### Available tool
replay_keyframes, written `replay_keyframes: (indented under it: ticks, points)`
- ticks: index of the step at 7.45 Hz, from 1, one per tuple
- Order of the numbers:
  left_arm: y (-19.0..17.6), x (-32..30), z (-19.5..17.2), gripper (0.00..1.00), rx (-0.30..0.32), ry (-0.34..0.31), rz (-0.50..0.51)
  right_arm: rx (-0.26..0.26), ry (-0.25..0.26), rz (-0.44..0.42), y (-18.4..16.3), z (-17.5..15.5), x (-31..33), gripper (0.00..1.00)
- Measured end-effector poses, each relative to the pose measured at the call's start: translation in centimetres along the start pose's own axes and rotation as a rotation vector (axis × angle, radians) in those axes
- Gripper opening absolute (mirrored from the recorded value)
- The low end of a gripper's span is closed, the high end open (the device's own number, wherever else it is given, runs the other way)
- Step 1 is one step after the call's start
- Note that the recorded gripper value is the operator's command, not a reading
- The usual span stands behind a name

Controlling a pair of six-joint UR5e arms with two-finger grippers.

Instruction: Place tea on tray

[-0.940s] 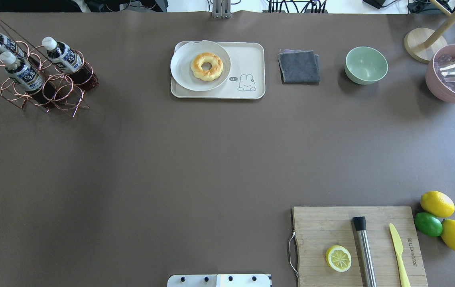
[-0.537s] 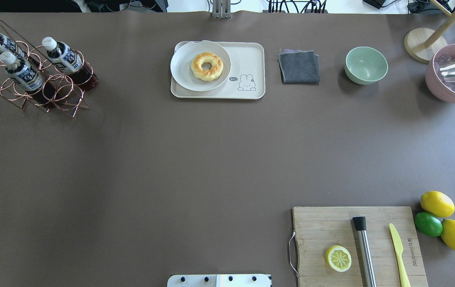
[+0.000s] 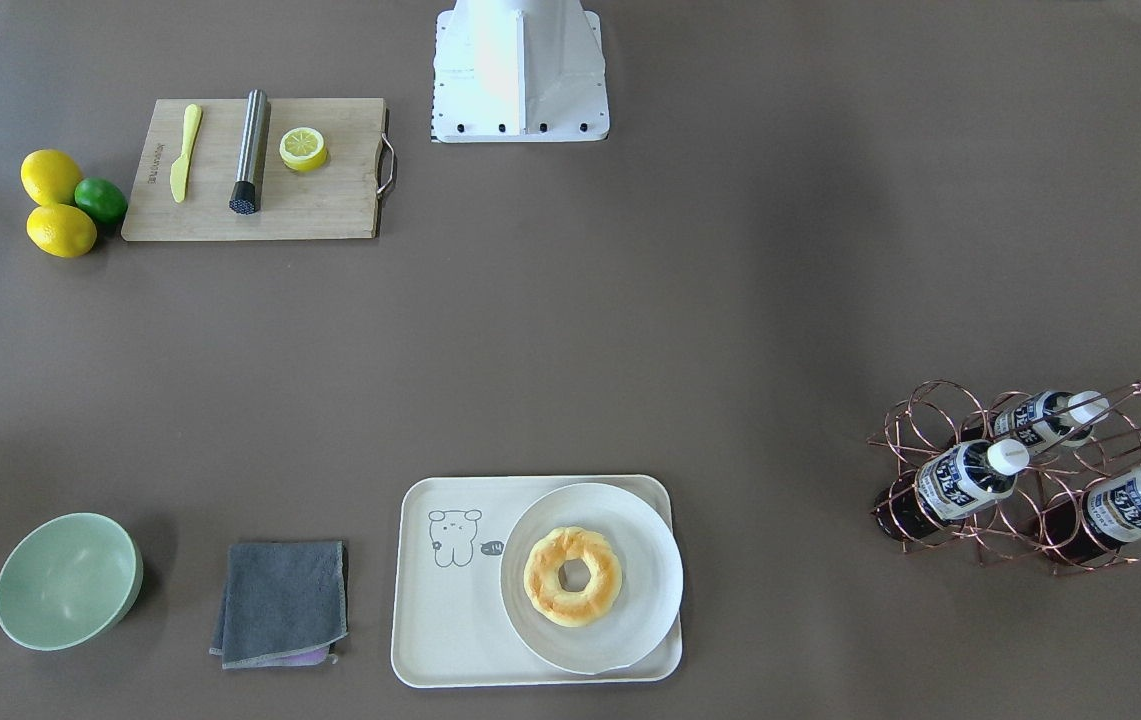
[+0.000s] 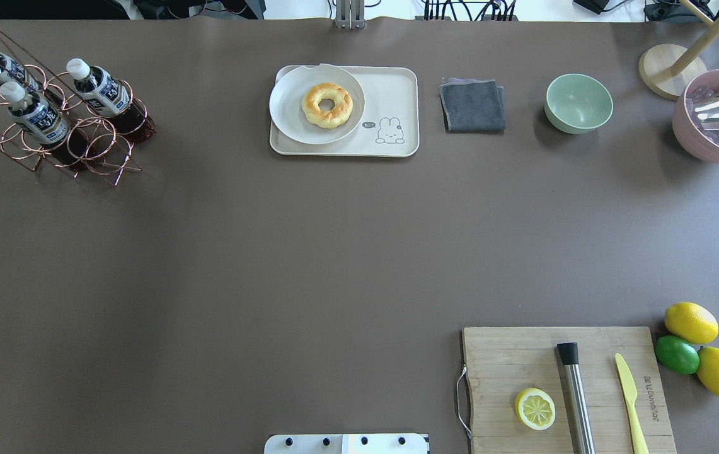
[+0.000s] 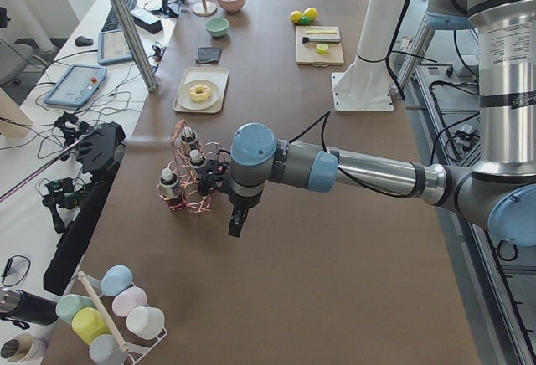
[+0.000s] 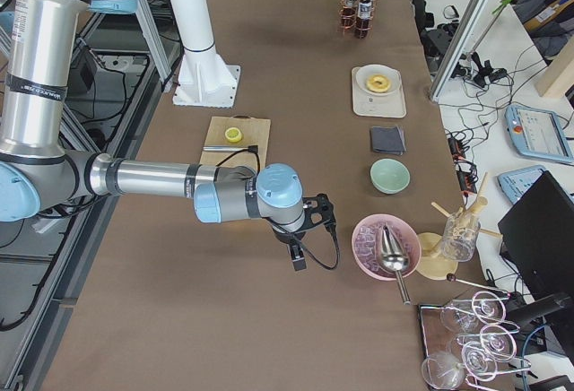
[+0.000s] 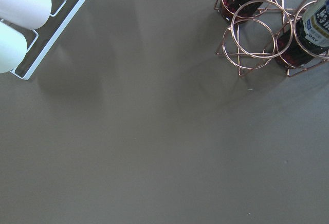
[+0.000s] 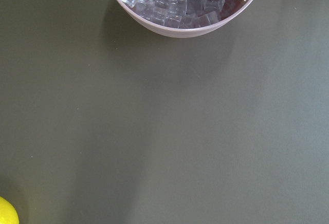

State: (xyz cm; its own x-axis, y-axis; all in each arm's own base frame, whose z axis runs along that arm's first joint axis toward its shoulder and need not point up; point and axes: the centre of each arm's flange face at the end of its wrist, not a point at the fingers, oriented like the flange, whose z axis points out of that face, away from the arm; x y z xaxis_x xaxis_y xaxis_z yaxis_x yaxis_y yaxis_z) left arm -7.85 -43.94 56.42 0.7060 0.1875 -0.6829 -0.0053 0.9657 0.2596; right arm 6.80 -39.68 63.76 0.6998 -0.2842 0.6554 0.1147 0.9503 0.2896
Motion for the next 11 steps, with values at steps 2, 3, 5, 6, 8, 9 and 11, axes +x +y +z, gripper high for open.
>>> replay_keyframes:
  ticks: [2, 3, 5, 6, 8, 9, 11]
  points:
    - [-0.5, 0.4, -0.5, 0.98, 0.034, -0.006, 0.030, -0.004, 0.001, 0.008, 0.3, 0.1, 0.2, 1.00]
    - [-0.5, 0.5, -0.7, 0.98, 0.052, -0.008, 0.044, -0.006, 0.001, 0.010, 0.4, 0.2, 0.3, 1.00]
    - [-1.4, 2.4, -1.9, 0.98, 0.137, 0.001, -0.007, -0.008, -0.002, 0.013, 0.5, 0.3, 0.3, 1.00]
    - [-1.3, 3.4, -2.1, 0.98, 0.185, 0.015, -0.029, -0.008, -0.005, 0.011, 0.5, 0.4, 0.3, 1.00]
    - [-1.6, 6.0, -1.4, 0.97, 0.234, 0.033, -0.059, -0.007, -0.007, 0.007, 0.5, 0.3, 0.3, 1.00]
    - [-2.0, 7.4, -0.4, 0.97, 0.251, 0.019, -0.036, -0.007, -0.007, 0.006, 0.6, 0.4, 0.3, 1.00]
    - [-3.9, 10.0, 1.2, 0.97, 0.279, -0.031, 0.026, -0.013, -0.011, 0.009, 1.2, 0.5, 0.3, 1.00]
